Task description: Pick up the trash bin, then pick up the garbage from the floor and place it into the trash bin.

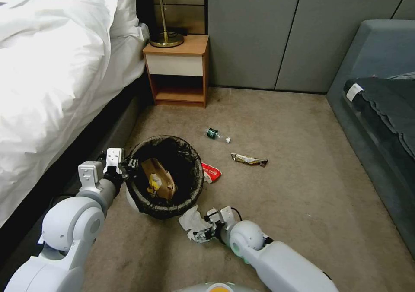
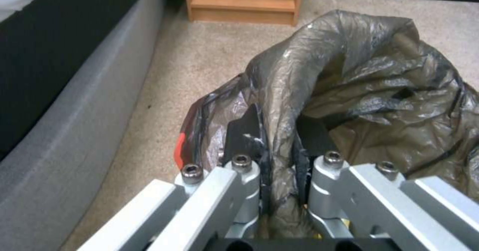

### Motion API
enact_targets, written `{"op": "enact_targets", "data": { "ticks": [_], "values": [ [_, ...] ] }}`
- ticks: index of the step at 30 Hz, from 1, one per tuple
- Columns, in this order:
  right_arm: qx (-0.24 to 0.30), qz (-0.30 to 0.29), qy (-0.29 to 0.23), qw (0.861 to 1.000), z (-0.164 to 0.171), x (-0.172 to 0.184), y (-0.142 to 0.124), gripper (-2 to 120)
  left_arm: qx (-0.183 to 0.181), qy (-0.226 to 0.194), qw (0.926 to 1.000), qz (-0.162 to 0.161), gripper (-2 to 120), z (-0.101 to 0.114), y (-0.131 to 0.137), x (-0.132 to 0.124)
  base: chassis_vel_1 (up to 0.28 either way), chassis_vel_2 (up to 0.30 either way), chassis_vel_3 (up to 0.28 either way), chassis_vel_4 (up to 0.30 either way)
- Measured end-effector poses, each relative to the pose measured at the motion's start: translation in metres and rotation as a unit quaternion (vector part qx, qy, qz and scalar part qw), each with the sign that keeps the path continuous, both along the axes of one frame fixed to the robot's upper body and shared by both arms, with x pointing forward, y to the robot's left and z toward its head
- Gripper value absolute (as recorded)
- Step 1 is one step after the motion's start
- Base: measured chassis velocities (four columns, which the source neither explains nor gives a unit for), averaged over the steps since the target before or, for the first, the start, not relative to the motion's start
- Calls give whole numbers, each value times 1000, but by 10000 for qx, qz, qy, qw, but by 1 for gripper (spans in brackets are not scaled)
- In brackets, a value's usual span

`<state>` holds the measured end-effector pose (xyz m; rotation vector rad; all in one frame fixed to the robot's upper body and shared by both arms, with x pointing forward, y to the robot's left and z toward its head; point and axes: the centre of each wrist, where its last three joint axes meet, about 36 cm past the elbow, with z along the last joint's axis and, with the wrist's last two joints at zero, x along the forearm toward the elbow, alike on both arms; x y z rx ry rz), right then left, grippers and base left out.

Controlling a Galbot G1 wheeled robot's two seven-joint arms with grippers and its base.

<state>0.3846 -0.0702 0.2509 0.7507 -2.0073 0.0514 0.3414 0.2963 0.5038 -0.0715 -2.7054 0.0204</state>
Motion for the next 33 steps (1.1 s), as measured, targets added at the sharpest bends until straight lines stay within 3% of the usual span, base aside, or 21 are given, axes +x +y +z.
{"op": "enact_targets", "data": {
  "ticks": [17,33],
  "values": [
    [-460,-81,-41,9989,-33,15,-1,100,-48,69,10000,-30,6,-6,-4,2,0,0,0,0],
    [-571,-80,-121,9983,-46,17,4,99,-56,60,10000,-44,6,-7,-3,5,0,0,0,0]
  ]
}}
